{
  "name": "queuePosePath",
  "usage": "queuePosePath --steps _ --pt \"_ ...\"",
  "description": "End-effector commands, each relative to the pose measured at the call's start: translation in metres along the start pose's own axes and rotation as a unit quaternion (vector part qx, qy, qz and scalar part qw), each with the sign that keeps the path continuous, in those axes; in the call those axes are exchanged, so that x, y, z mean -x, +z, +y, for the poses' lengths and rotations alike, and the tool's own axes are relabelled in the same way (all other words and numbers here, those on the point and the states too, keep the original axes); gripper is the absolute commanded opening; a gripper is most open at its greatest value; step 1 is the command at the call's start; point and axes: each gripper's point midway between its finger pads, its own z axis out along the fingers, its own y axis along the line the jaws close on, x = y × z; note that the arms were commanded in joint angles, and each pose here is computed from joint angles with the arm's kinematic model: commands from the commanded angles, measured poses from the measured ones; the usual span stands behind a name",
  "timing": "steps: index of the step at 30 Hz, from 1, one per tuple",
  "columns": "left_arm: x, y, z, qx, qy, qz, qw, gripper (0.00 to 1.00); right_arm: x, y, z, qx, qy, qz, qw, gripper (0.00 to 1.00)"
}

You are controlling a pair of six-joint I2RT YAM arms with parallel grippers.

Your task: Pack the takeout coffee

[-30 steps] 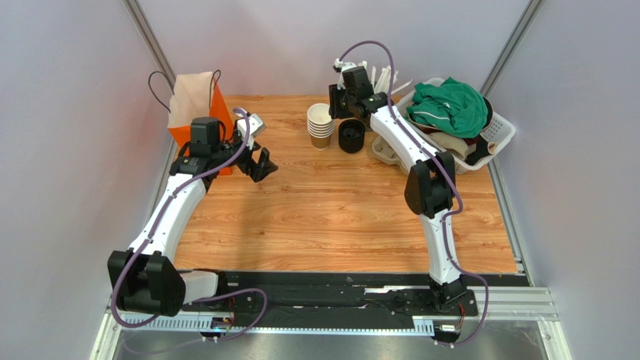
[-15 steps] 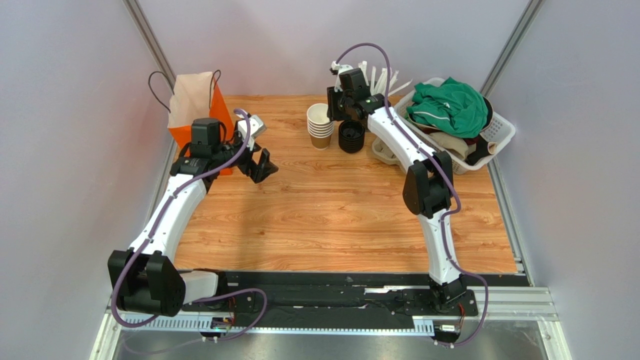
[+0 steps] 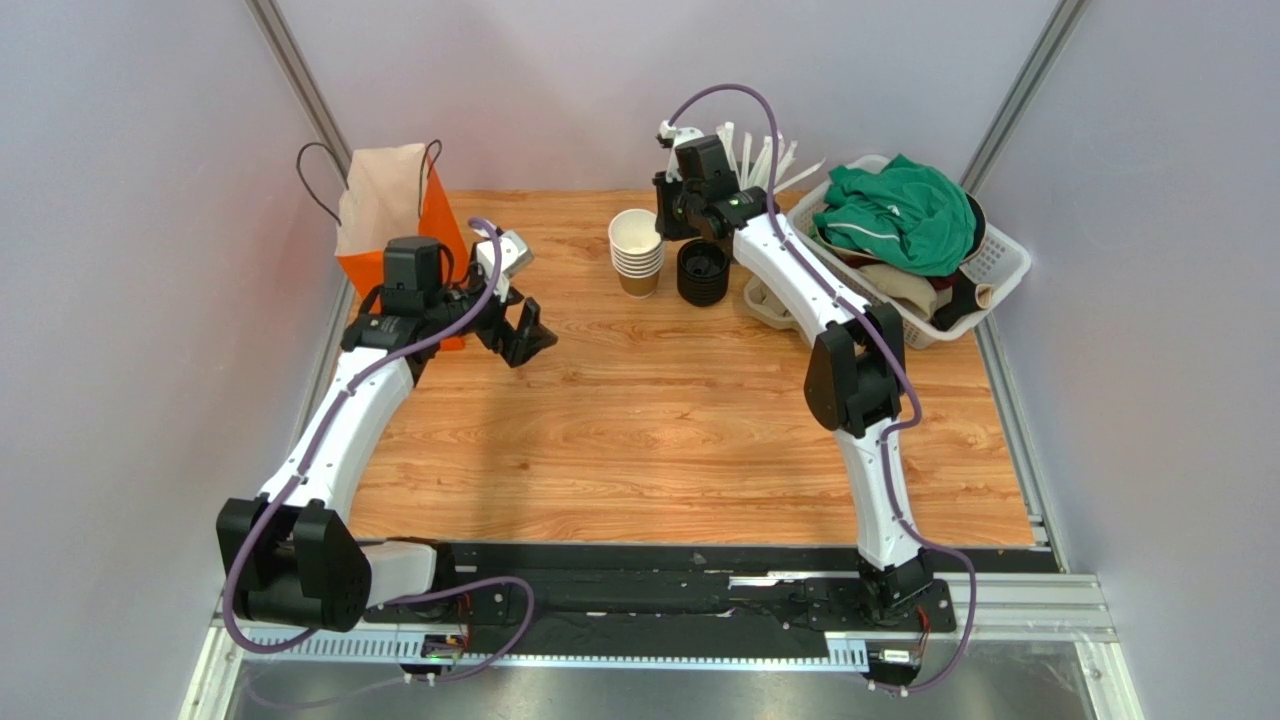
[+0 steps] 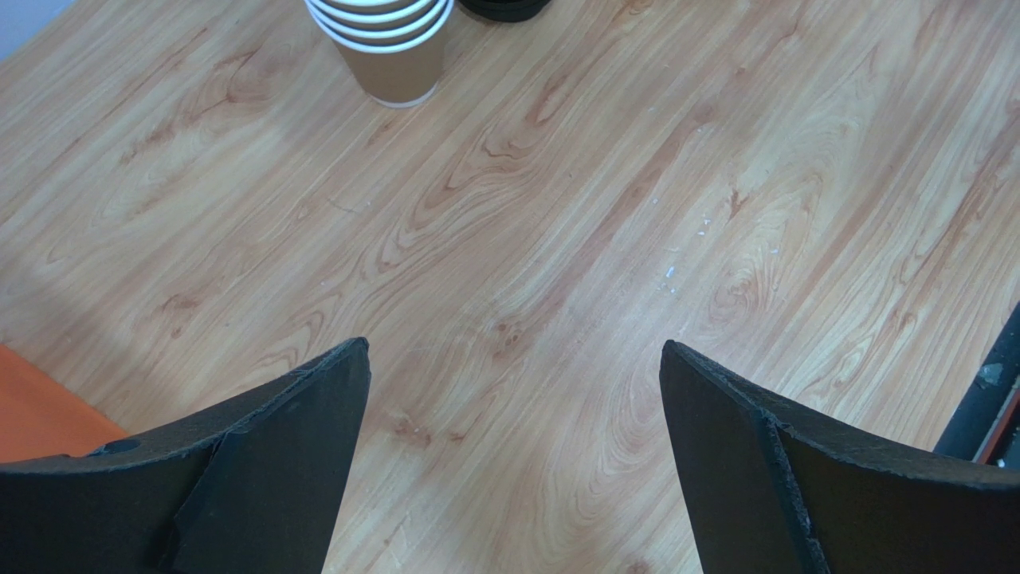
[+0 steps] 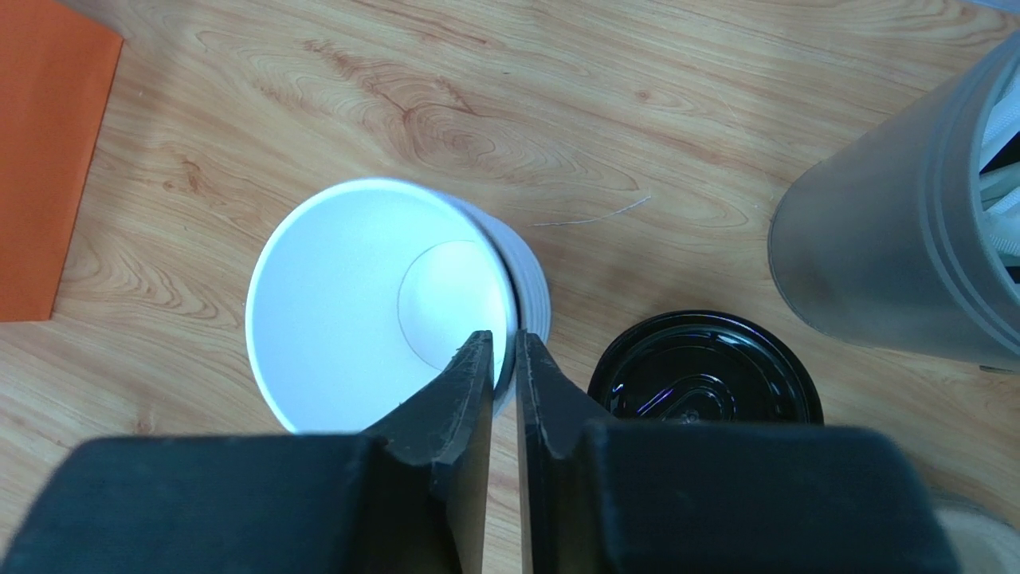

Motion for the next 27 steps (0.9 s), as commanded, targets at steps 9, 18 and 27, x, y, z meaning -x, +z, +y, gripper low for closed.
queuePosePath --steps 9,18,27 --pt "0.007 0.006 -0.004 -0.015 0.014 -0.014 1.0 0.99 0.033 -0.013 0.009 0.005 0.008 -0.044 0.999 0.07" --pt "0.007 0.009 -0.007 -0.018 0.016 -0.01 1.0 0.99 0.046 -0.024 0.005 -0.014 0.027 -0.058 0.998 0.03" --pt "0.005 0.01 -0.006 -0.016 0.015 -0.008 1.0 0.99 0.063 -0.034 0.005 -0.014 0.04 -0.074 0.996 0.02"
